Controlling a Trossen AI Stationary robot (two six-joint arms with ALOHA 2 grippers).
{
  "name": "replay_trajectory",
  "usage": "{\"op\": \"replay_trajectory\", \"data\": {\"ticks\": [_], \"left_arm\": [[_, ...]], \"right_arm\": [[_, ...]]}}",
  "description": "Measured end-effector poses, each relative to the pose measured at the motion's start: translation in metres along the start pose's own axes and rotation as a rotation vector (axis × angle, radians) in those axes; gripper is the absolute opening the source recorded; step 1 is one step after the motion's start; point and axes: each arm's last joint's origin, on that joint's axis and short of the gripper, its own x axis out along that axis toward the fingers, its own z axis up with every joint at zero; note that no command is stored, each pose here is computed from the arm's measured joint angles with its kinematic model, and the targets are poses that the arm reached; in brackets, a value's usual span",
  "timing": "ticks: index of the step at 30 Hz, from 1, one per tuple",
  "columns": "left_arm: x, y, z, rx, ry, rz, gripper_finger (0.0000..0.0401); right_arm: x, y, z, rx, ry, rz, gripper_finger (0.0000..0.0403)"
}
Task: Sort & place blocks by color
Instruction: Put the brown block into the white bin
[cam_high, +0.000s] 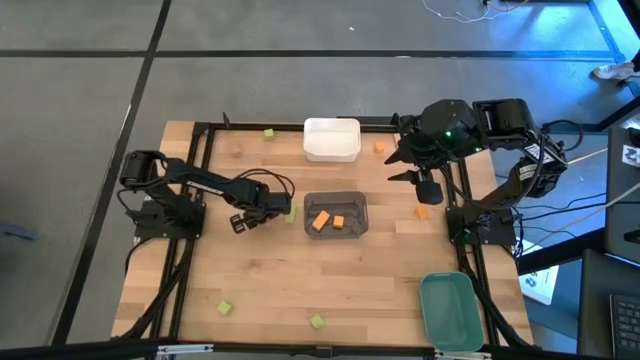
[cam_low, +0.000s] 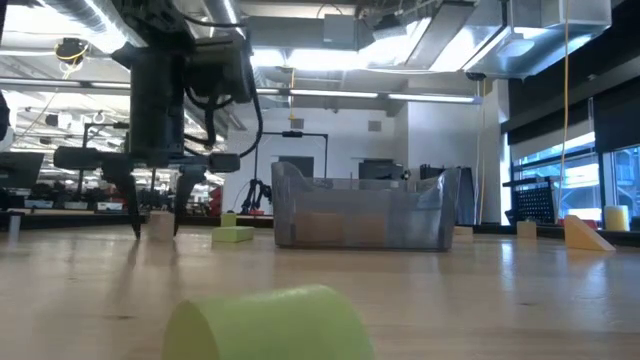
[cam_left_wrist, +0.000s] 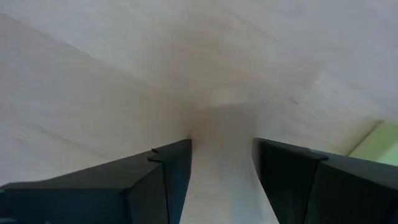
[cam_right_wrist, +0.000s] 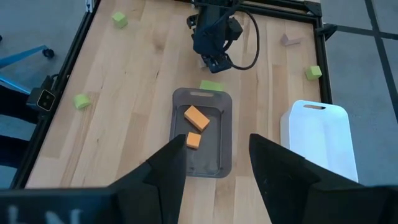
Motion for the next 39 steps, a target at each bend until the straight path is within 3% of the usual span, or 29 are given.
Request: {"op": "replay_trajectory", "data": {"ticks": [11,30,34,39], "left_arm": [[0.000,0.001,0.001,0.183,-0.010,0.018,0.0161],[0.000,0.010,-0.008,0.264,-0.028,0.048,0.0155],[0.000,0.011,-0.008,0.316,-0.029,0.048,0.0126],[0.000,0.010,-0.008,0.427,-0.029,0.048,0.0051]], "right_arm": [[0.000,0.000,0.001,0.000,-0.007,-0.002,0.0175],[0.000,0.000,0.001,0.000,-0.007,-0.002,0.0175],[0.000,0.000,0.001,0.000,-0.007,-0.002,0.0175],[0.000,0.000,0.001,0.000,-0.007,-0.002,0.0175]]}}
